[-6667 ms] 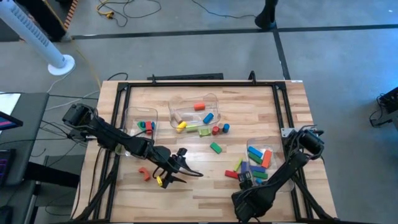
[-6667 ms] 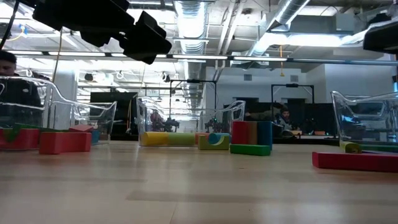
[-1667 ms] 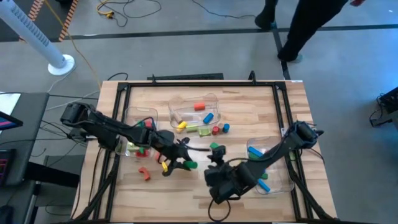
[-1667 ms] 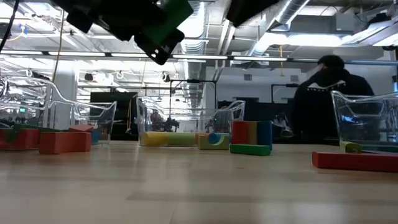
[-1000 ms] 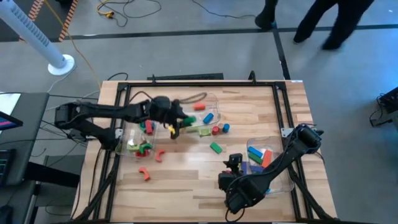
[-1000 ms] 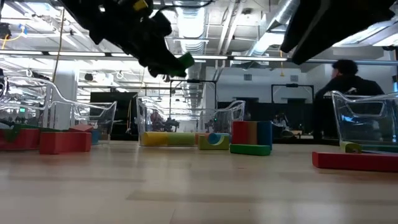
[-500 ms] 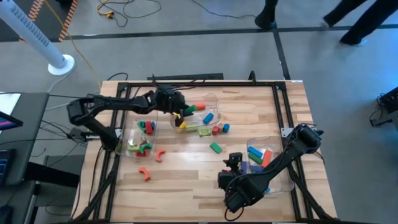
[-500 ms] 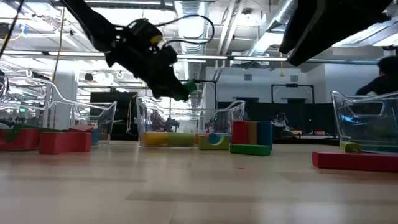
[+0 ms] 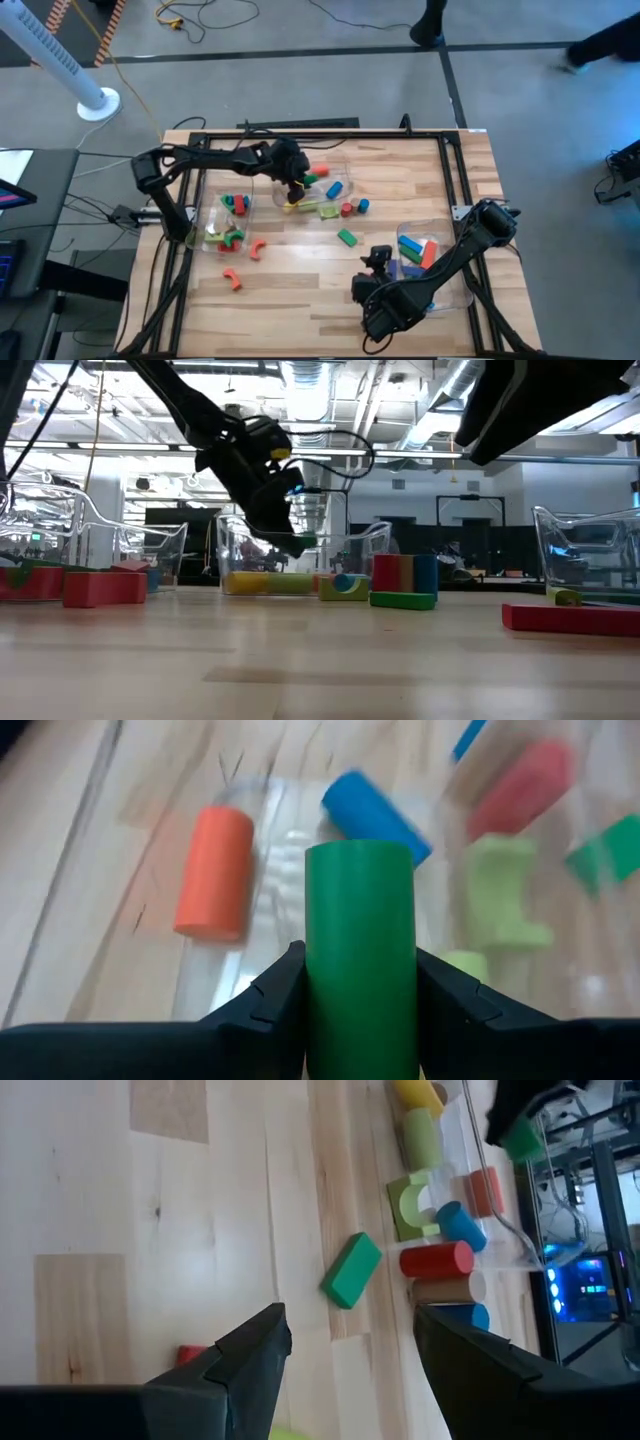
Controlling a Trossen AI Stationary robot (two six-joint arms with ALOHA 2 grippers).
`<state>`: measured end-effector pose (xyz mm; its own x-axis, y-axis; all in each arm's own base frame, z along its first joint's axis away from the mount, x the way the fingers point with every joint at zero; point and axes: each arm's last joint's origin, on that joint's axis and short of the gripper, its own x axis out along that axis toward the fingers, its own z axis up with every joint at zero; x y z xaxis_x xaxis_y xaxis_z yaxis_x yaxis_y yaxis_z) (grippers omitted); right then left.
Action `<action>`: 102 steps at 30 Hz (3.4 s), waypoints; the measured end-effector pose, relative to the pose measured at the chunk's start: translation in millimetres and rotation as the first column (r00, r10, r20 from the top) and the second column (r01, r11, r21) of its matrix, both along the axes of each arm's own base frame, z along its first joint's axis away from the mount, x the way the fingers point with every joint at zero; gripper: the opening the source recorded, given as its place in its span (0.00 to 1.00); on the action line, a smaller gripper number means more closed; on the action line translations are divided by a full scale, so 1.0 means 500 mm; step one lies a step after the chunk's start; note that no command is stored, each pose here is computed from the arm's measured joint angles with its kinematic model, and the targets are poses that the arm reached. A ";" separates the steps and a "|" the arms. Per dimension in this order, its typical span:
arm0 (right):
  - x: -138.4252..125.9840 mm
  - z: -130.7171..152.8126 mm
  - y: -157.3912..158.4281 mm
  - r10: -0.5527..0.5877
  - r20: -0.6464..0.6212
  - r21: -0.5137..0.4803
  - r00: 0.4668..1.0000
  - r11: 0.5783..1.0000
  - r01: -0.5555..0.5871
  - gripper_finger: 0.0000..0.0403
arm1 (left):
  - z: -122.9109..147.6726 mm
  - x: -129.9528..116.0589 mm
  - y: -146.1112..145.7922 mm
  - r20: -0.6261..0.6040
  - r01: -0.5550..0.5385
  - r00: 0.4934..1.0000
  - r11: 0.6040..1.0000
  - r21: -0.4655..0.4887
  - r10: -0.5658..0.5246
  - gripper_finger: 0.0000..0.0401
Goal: Sort blocks by size
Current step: Put the green cylindrical block into the top transparent bin, then put the blue cylindrical block into the top transparent bin
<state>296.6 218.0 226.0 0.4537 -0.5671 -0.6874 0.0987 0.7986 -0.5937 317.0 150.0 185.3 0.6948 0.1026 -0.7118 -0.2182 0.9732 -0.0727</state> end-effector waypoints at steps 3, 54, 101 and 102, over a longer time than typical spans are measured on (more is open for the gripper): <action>-0.005 0.000 0.001 -0.009 0.000 -0.001 1.000 1.000 0.009 0.63 | -0.007 -0.003 -0.001 -0.048 -0.004 0.999 1.000 -0.001 0.004 0.34; -0.015 0.001 0.001 -0.072 0.018 0.012 0.997 0.997 0.072 0.63 | 0.205 -0.100 -0.131 0.114 0.181 0.974 0.977 0.117 -0.194 0.50; 0.066 -0.001 -0.148 -0.255 -0.085 0.000 0.963 0.967 0.256 0.63 | 0.125 -0.270 -0.464 0.397 0.343 0.823 0.913 0.222 -0.406 0.50; 0.064 -0.001 -0.151 -0.267 -0.091 -0.005 0.959 0.963 0.268 0.63 | 0.121 -0.271 -0.464 0.400 0.342 0.822 0.913 0.222 -0.405 0.50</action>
